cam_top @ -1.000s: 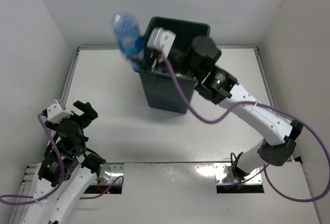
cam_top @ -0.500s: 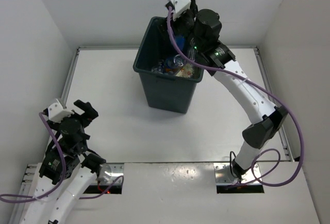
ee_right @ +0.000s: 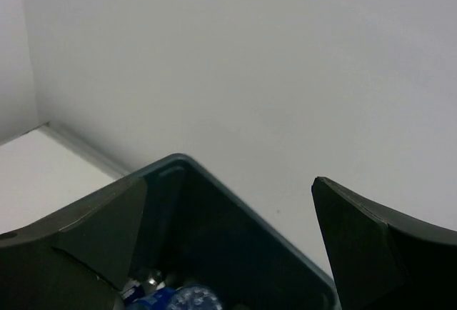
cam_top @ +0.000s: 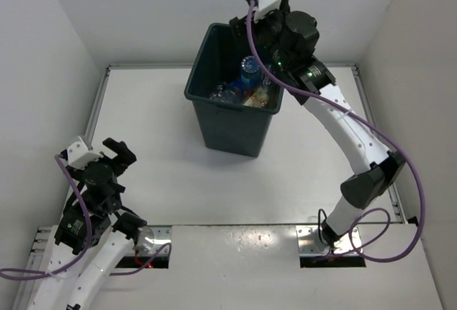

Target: Put the plastic bottles in the bin

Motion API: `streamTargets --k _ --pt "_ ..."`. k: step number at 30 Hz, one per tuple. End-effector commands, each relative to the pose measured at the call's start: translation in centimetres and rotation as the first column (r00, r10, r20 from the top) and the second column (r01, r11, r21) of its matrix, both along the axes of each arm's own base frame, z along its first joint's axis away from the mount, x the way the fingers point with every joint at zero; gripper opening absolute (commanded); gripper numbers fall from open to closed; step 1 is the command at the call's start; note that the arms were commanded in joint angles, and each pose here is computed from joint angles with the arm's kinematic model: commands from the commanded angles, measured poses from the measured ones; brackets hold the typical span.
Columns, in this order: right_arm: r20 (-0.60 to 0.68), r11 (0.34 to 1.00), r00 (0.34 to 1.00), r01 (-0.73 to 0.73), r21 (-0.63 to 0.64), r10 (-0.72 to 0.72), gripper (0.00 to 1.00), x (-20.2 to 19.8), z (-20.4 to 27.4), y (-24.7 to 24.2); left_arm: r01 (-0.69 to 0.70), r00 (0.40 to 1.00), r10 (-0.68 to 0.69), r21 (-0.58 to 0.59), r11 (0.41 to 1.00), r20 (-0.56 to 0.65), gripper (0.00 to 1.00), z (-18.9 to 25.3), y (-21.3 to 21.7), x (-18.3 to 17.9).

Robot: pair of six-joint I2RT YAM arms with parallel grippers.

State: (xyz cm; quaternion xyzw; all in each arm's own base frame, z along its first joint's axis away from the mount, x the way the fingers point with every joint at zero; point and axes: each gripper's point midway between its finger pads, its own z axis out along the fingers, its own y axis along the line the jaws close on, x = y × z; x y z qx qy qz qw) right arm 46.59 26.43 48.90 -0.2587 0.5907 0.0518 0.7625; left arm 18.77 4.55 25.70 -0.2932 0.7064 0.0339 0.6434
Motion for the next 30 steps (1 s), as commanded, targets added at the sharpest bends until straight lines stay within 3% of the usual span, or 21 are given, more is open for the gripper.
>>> streamTargets --k 1,2,4,11,16,18,21,30 --pt "0.087 0.997 0.994 0.060 0.056 -0.064 1.00 -1.7 2.9 -3.4 -0.006 1.000 0.006 -0.001 1.000 0.005 1.00 0.2 0.0 0.2" --pt "0.124 0.985 0.981 0.138 0.102 -0.151 1.00 -3.0 4.2 -5.5 -0.006 1.000 0.006 -0.001 1.000 0.005 1.00 0.2 0.0 0.2" --pt "0.167 0.967 0.954 0.235 0.096 -0.248 1.00 -4.0 2.6 -6.6 -0.006 1.000 0.006 -0.001 1.000 0.005 1.00 0.4 -0.1 0.3" --pt "0.205 0.923 0.901 0.361 0.136 -0.382 1.00 -10.3 2.2 -10.5 0.004 1.000 -0.004 0.006 1.000 -0.020 1.00 0.0 -0.4 0.7" --pt "0.050 0.882 0.895 0.425 0.202 -0.442 1.00 -10.6 -0.1 -15.5 0.020 0.996 -0.016 0.047 0.999 -0.088 1.00 -0.8 -0.9 1.6" --pt "0.029 0.898 0.909 0.405 0.175 -0.416 1.00 -10.7 -0.7 -16.1 0.030 0.994 -0.024 0.051 0.998 -0.106 1.00 -1.1 -1.1 1.8" --pt "-0.041 0.864 0.880 0.473 0.174 -0.473 1.00 -10.8 -3.0 -19.3 0.038 0.995 -0.034 0.045 0.998 -0.099 1.00 -0.8 -1.3 1.8" --pt "-0.153 0.843 0.859 0.509 0.173 -0.488 1.00 -12.9 -7.5 -21.7 0.040 0.997 -0.037 0.043 0.998 -0.068 1.00 -0.2 -1.5 2.3"
